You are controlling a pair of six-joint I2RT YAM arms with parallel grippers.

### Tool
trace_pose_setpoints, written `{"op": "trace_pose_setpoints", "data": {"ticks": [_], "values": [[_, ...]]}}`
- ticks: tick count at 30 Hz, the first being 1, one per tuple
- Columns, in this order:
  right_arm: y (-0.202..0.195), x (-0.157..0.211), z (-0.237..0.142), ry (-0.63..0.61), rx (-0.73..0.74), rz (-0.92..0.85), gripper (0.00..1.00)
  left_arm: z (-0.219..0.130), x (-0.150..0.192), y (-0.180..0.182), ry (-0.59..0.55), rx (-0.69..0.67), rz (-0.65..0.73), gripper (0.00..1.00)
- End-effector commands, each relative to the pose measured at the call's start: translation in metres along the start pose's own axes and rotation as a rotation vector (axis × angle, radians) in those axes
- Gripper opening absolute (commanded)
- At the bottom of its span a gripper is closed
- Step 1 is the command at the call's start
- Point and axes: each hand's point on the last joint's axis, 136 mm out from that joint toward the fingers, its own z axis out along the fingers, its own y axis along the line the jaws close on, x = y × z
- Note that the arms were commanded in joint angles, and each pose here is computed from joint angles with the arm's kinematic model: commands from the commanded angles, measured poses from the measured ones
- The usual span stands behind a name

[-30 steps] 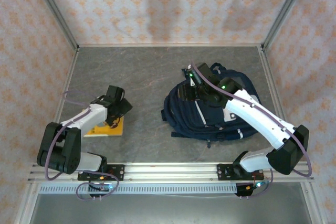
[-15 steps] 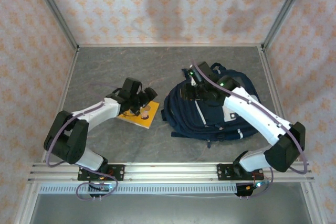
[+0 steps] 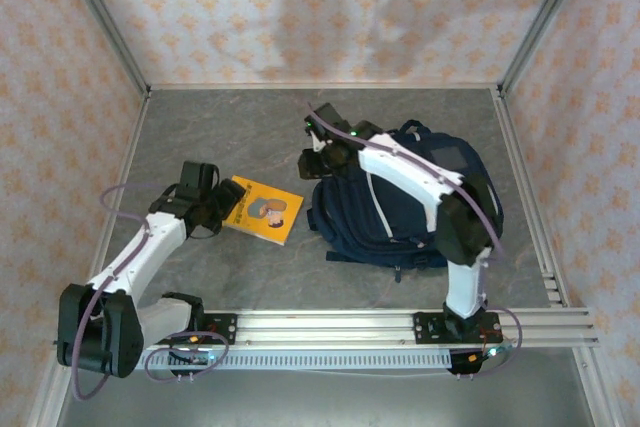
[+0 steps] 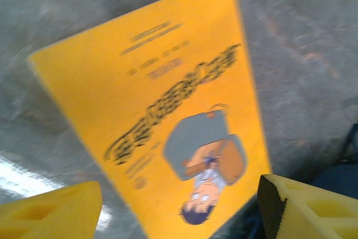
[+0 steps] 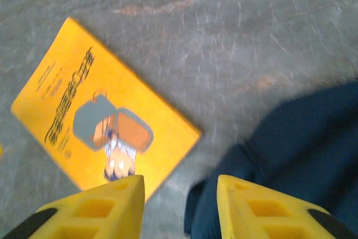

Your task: Pack the student bag

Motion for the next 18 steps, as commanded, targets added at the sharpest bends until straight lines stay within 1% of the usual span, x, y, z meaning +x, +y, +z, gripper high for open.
{"op": "trace_pose_setpoints", "data": {"ticks": [1, 4, 9, 15, 18], "values": [[0.004, -0.008, 0.033, 0.014, 0.027, 0.001, 0.45, 0.012, 0.009, 0.027, 0.014, -0.056, -0.06, 0.75], [0.009, -0.014, 0.058, 0.02, 0.038, -0.006, 0.48, 0.019, 0.011, 0.031, 0.02, -0.057, -0.054, 0.75], [0.016, -0.011, 0.09, 0.057, 0.016, 0.005, 0.49, 0.03, 0.012, 0.031, 0.032, -0.044, -0.05, 0.76], [0.023, 0.013, 0.111, 0.133, -0.013, -0.011, 0.5, 0.043, 0.009, 0.014, 0.054, 0.0, -0.03, 0.77], [0.026, 0.03, 0.116, 0.18, -0.03, -0.018, 0.5, 0.046, 0.006, 0.01, 0.063, -0.024, 0.007, 0.77]]}}
